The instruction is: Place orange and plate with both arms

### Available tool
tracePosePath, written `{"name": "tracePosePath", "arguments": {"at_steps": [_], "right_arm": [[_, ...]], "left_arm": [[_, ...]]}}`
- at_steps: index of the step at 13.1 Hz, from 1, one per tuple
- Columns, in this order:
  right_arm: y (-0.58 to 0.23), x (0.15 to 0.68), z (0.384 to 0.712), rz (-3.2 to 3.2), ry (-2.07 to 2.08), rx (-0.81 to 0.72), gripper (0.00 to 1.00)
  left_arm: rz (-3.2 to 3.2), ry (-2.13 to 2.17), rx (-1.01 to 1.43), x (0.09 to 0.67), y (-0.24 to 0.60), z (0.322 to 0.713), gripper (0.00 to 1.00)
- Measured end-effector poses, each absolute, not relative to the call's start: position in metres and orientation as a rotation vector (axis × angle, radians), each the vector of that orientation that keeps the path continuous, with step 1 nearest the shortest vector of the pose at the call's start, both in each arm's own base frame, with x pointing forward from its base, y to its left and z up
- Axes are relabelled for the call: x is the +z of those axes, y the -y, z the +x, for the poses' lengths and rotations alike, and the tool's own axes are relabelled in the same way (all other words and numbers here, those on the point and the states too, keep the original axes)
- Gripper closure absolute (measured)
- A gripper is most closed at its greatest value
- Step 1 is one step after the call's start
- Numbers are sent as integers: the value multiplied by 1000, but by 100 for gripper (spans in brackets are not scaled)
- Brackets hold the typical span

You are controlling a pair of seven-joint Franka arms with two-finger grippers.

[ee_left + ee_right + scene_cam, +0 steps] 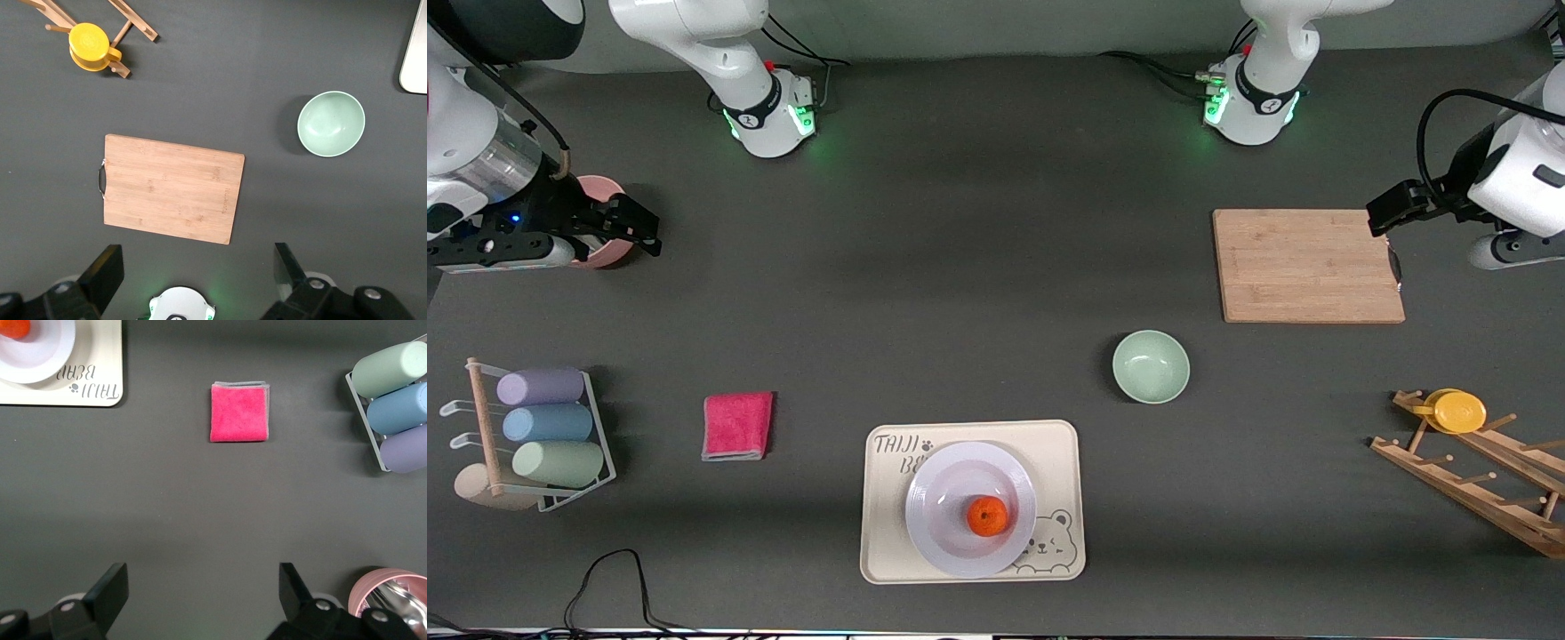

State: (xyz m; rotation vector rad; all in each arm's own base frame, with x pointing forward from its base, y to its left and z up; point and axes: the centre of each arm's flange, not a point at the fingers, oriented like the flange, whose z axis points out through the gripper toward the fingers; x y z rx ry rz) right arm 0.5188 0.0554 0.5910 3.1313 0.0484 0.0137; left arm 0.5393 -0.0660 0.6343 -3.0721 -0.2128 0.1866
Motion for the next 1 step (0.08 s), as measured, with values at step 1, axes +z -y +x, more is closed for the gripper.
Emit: {"name": "tracePosePath", "arguments": {"at_steps": [1], "right_arm": [[-54,590,519,3120,-51,12,0]], "left_arm": [[-3071,208,192,634,68,539,0]]}}
